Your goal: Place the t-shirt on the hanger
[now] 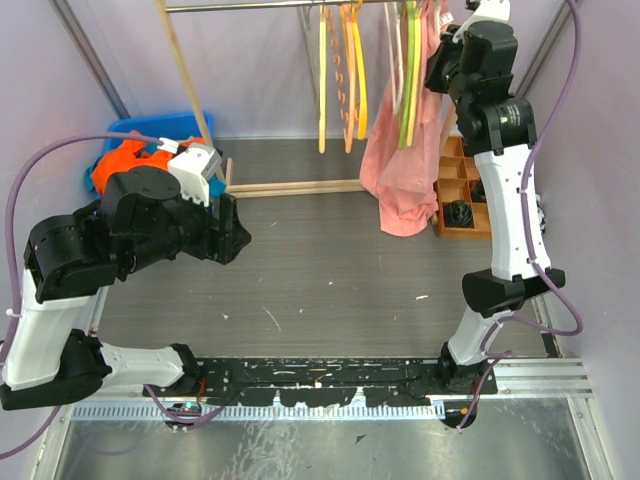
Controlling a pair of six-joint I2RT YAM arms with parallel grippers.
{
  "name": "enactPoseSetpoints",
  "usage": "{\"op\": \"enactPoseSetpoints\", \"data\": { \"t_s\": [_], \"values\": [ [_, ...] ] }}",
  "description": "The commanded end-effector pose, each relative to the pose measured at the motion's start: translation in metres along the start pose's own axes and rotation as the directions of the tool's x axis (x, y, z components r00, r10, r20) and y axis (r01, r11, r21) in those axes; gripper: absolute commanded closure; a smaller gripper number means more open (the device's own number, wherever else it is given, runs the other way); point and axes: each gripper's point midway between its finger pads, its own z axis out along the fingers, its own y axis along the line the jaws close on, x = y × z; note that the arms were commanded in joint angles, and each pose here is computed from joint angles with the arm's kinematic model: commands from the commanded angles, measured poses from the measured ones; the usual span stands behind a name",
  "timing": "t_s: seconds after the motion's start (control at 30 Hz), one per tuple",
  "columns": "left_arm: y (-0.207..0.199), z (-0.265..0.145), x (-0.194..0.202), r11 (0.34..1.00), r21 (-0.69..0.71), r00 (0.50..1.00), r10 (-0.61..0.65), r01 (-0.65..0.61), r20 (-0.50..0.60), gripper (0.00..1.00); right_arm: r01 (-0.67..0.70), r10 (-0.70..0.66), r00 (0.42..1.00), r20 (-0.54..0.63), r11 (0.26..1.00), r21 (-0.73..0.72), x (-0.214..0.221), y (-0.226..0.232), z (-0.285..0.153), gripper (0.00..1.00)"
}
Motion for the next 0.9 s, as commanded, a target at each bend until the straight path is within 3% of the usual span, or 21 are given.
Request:
{"op": "enactPoseSetpoints", "data": {
  "t_s": [0.0, 0.4, 0.63, 0.87],
  "values": [
    [-0.002, 0.002, -0.002, 1.0, 0.014, 1.0, -0.002, 0.002, 0.012, 0.27, -0.002, 0.026, 0.984, 0.176, 0.991, -0.135, -0.071, 0.02, -0.03, 0.99],
    [-0.003, 0.003, -0.003, 1.0, 0.015, 1.0, 0.005, -0.005, 0.007, 0.27, -0.03, 0.041, 0.993, 0.108, 0.994, -0.101, -0.048, -0.001, 0.001, 0.99],
    [-0.007, -0.003, -0.013, 0.999, 0.036, 0.999, -0.012, 0.01, 0.041, 0.27, -0.034, 0.038, 0.99, 0.135, 0.999, -0.032, -0.055, -0.02, -0.05, 0.99],
    [-0.038, -0.023, -0.057, 0.981, 0.191, 0.987, -0.07, 0.042, 0.142, 0.26, -0.031, 0.031, 0.999, -0.013, 0.999, 0.032, -0.012, -0.038, -0.079, 0.99]
  ]
}}
